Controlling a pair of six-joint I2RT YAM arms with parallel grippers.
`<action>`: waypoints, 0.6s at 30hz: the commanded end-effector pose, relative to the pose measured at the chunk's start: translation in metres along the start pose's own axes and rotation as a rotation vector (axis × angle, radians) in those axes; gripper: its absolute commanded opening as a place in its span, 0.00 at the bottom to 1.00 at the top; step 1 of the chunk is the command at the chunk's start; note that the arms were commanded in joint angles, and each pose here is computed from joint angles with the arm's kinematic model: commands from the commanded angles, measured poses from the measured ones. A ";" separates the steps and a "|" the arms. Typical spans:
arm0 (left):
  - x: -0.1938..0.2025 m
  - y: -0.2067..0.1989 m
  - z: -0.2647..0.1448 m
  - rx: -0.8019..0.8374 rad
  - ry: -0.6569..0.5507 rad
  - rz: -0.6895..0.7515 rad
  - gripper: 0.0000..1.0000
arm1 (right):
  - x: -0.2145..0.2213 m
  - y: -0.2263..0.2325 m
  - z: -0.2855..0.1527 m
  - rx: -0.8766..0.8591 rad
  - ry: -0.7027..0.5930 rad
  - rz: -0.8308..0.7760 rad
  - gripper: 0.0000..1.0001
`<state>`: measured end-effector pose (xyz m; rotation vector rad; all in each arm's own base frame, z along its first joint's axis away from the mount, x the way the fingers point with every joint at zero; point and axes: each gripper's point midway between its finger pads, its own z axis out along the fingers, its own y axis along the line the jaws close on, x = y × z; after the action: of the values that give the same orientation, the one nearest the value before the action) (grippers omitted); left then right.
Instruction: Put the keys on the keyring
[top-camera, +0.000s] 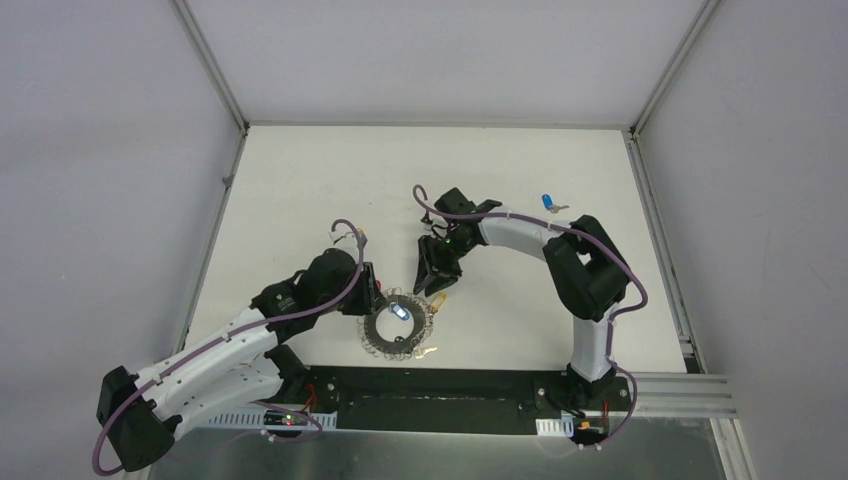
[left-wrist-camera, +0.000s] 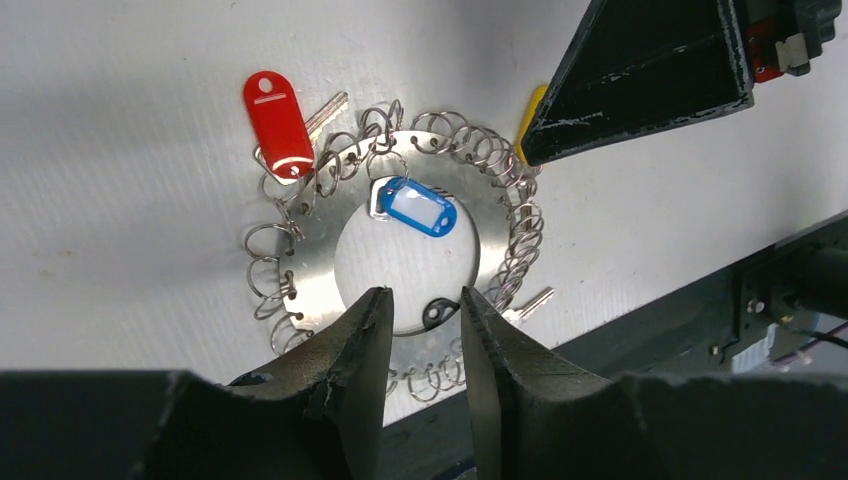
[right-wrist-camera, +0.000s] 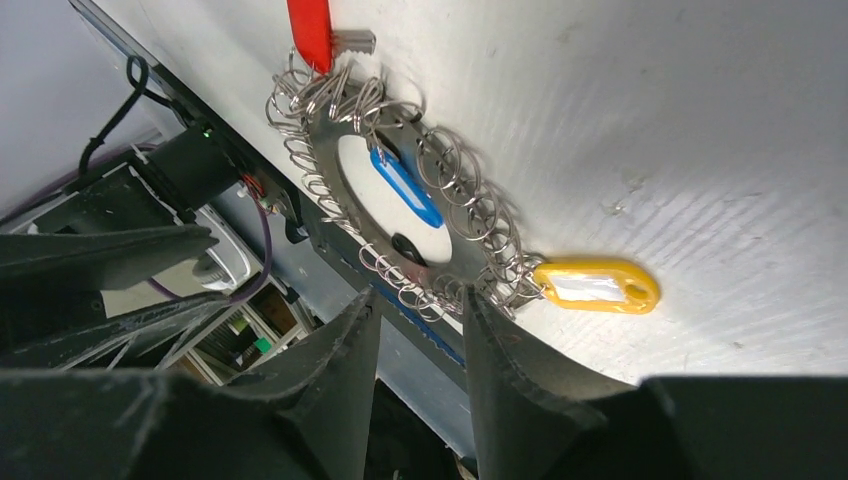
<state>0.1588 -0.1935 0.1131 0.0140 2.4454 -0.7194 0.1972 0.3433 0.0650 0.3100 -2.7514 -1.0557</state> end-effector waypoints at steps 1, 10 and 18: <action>-0.013 -0.010 0.001 0.095 -0.083 0.187 0.33 | 0.000 0.010 -0.003 0.012 -0.013 -0.043 0.39; -0.022 -0.044 0.004 0.299 -0.143 0.427 0.34 | 0.005 0.002 -0.008 0.011 -0.031 -0.028 0.42; -0.022 -0.070 0.025 0.393 -0.081 0.531 0.33 | 0.015 -0.020 -0.030 -0.017 -0.090 0.024 0.43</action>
<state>0.1720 -0.2382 0.1237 0.6009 2.1584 -0.8458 0.1830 0.3128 0.0489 0.2372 -2.7646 -0.9891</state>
